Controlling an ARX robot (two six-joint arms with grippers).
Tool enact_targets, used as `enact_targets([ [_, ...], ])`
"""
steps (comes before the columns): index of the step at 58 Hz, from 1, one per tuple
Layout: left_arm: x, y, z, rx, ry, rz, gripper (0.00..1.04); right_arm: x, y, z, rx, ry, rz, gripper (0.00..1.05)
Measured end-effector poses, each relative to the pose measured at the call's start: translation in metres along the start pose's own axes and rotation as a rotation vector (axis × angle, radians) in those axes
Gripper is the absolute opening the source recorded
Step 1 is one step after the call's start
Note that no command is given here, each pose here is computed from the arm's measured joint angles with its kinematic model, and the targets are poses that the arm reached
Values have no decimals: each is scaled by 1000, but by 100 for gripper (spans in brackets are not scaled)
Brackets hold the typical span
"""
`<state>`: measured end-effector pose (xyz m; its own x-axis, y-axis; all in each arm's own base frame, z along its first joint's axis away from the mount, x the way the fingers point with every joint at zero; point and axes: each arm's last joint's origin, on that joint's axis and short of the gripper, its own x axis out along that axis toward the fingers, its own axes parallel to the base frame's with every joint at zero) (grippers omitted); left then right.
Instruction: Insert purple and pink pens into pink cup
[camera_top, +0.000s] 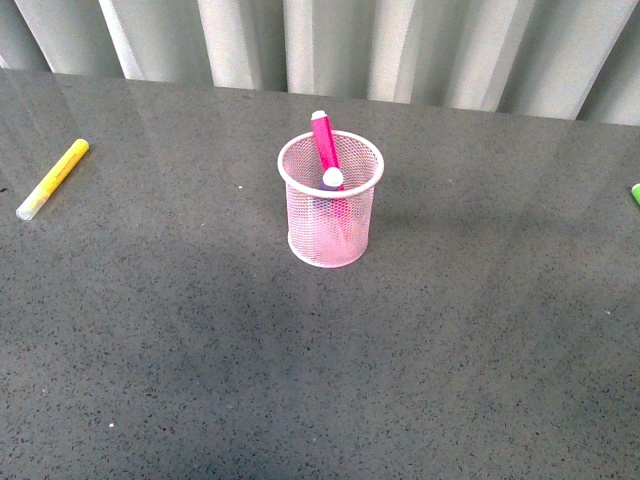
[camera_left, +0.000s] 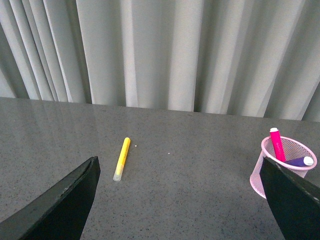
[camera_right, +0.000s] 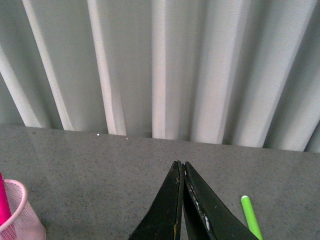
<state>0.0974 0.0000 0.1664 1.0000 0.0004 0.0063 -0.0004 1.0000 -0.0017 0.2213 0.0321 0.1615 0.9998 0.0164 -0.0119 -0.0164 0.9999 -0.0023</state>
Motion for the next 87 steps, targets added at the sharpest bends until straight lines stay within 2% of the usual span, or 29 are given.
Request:
enact_targets([
  [29, 0, 0, 0, 0, 0, 0, 98, -61, -30, 0, 2, 4, -16, 3],
  [87, 0, 0, 0, 0, 0, 0, 98, -104, -30, 12, 2, -37, -14, 3],
])
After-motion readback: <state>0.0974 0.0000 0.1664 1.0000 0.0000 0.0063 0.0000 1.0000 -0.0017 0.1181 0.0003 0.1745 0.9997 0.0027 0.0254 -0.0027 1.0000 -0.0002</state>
